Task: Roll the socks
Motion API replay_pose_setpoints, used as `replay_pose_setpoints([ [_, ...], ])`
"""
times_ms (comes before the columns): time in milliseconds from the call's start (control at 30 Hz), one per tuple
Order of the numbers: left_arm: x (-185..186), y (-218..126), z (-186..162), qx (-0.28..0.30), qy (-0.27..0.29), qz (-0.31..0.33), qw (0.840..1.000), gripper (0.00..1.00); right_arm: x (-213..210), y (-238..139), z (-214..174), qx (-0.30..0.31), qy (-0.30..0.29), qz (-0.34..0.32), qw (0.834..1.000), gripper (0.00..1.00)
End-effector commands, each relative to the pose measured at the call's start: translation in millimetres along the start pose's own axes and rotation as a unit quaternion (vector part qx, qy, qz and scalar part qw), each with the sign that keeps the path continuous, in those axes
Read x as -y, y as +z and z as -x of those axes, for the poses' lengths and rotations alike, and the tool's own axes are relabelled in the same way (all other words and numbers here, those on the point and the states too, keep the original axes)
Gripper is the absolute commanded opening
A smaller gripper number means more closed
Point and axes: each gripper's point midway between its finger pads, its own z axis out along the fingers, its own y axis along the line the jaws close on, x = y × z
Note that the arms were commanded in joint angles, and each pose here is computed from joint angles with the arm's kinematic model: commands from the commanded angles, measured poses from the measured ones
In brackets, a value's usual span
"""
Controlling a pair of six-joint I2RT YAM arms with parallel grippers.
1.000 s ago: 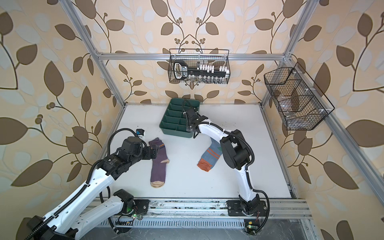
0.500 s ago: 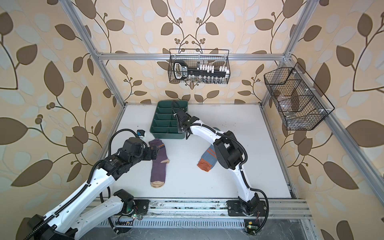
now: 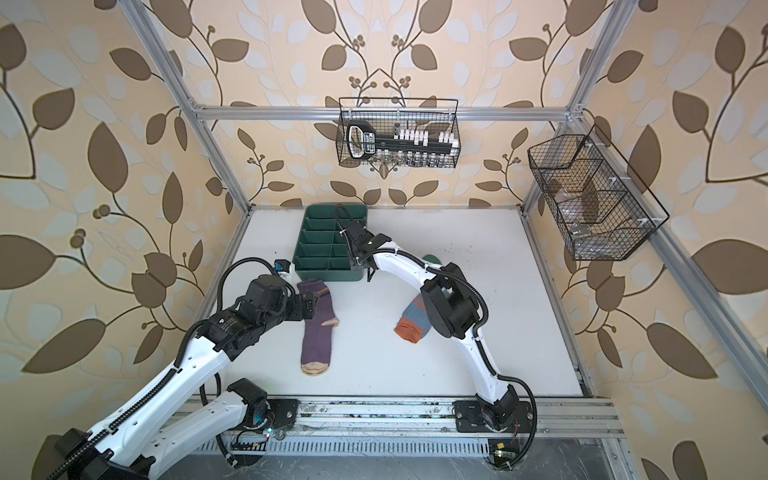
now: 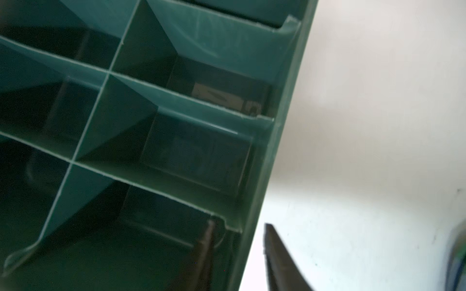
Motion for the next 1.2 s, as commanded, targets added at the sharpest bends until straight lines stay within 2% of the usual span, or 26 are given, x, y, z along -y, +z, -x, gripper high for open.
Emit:
replay_pose_setpoints([
  [0, 6.2, -2.2, 6.6, 0.015, 0.009, -0.013, 1.000, 0.99, -6.0, -36.7, 17.6, 0.014, -0.015, 0.019, 1.000, 0.54],
  [67, 12.7, -4.1, 7.9, 0.014, 0.012, -0.031, 0.999, 0.99, -0.8, -70.4, 30.9, 0.040, -0.014, 0.026, 0.999, 0.60],
  [200, 32.1, -5.3, 5.8, 0.010, 0.022, -0.086, 0.996, 0.98, 27.4, -138.3, 38.7, 0.093, 0.007, 0.026, 0.995, 0.64],
  [300, 50.9, -9.9, 9.6, 0.010, 0.037, -0.130, 0.991, 0.99, 65.8, -182.5, 22.4, 0.125, 0.058, 0.031, 0.990, 0.67],
  [400, 69.8, -15.8, 16.2, 0.018, 0.075, -0.151, 0.986, 0.99, 108.7, -203.5, -14.9, 0.128, 0.136, 0.054, 0.981, 0.71],
  [567, 103.0, -12.7, 8.5, 0.002, 0.152, -0.170, 0.974, 0.99, 180.8, -194.7, -96.1, 0.093, 0.253, 0.050, 0.962, 0.77],
  [700, 130.4, -5.1, -9.5, -0.019, 0.200, -0.188, 0.961, 0.99, 212.5, -177.0, -139.2, 0.048, 0.310, 0.047, 0.948, 0.77],
  [867, 159.0, 3.2, -24.8, -0.041, 0.219, -0.205, 0.953, 0.99, 203.7, -147.3, -138.0, 0.008, 0.297, 0.067, 0.953, 0.80],
  [1100, 165.5, 18.4, -24.2, -0.040, 0.163, -0.191, 0.967, 0.99, 165.7, -87.9, -120.3, -0.069, 0.230, 0.075, 0.968, 0.82],
  [1167, 168.1, 22.6, -23.6, -0.038, 0.156, -0.191, 0.968, 0.96, 157.9, -74.3, -111.2, -0.079, 0.215, 0.074, 0.971, 0.82],
])
